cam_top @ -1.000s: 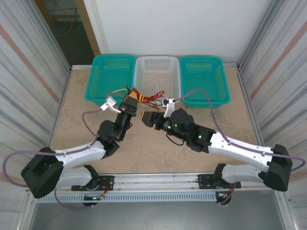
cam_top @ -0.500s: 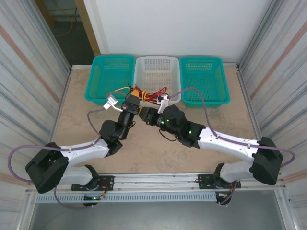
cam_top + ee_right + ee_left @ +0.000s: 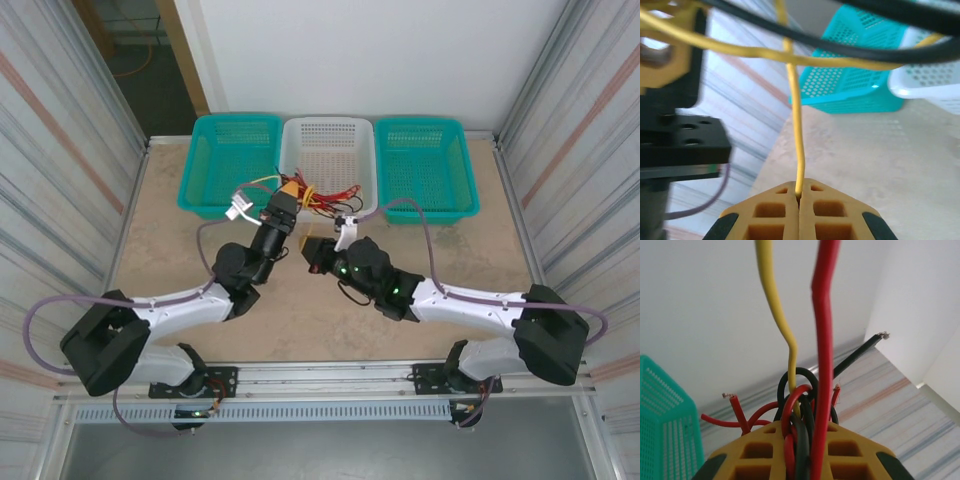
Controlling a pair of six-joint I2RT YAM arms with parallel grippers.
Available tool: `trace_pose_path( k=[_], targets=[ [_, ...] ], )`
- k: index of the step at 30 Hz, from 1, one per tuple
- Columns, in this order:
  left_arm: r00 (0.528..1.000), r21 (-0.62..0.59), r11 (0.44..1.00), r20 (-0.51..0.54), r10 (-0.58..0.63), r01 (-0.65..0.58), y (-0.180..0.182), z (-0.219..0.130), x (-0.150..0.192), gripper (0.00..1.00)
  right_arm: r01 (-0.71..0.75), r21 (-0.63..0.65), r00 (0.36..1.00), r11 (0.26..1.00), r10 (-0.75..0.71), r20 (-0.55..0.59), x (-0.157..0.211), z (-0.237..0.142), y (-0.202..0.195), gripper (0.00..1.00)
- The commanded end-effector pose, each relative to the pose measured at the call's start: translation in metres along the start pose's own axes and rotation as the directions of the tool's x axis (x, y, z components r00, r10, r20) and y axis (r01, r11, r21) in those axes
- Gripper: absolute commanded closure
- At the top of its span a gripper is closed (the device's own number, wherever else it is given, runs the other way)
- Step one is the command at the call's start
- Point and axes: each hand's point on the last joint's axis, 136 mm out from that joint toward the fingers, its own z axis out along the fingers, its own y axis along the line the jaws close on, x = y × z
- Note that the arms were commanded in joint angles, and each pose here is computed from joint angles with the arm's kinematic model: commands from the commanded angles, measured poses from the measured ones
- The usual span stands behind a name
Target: Untangle the cables
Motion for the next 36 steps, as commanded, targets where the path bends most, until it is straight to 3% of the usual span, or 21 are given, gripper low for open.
trace_pose_path(
  k=[1,4,10,14,17,21,25,27,32,36],
  targets=[
    [0.981,0.264,0.945,-0.095,-0.171,0.191,-0.080,0.007,-0.002,1.00,0.007,0.078,0.998,0.997,-0.003,-0.058,0.023,-0.003,-0.051,1.00],
    [0.969,0.268,0.938,-0.169,-0.179,0.219,-0.082,0.000,0.009,1.00,0.000,0.126,1.000,0.992,0.002,-0.012,0.005,-0.007,-0.077,1.00],
    [0.968,0.251,0.948,-0.206,-0.143,0.194,-0.076,-0.027,0.002,1.00,-0.027,0.240,0.996,0.970,0.006,0.088,-0.040,-0.022,-0.135,1.00],
    [0.977,0.014,0.996,-0.200,-0.081,0.085,-0.027,-0.058,-0.008,1.00,0.008,0.314,0.989,0.949,-0.054,0.141,-0.083,-0.044,-0.155,1.00],
    [0.972,-0.072,0.997,-0.234,0.018,-0.035,-0.015,-0.078,-0.017,1.00,0.086,0.309,0.985,0.947,-0.127,0.116,-0.110,-0.048,-0.145,1.00],
    [0.955,-0.228,0.948,-0.249,0.165,-0.223,0.004,-0.103,-0.035,1.00,0.291,0.265,0.950,0.919,-0.310,0.029,-0.135,-0.046,-0.091,1.00],
    [0.959,-0.352,0.898,-0.189,0.210,-0.265,0.027,-0.115,-0.056,1.00,0.472,0.197,0.876,0.859,-0.481,0.001,-0.137,-0.053,-0.025,1.00],
    [0.965,-0.405,0.877,-0.143,0.219,-0.259,0.037,-0.117,-0.069,1.00,0.527,0.224,0.841,0.820,-0.541,0.000,-0.137,-0.062,-0.008,1.00],
    [0.975,-0.551,0.812,-0.014,0.220,-0.191,0.057,-0.137,-0.112,1.00,0.436,0.433,0.851,0.789,-0.518,0.087,-0.178,-0.113,-0.037,1.00],
    [0.980,-0.601,0.784,0.001,0.197,-0.157,0.065,-0.148,-0.126,1.00,0.273,0.540,0.868,0.796,-0.446,0.219,-0.216,-0.167,-0.068,1.00]
  ],
)
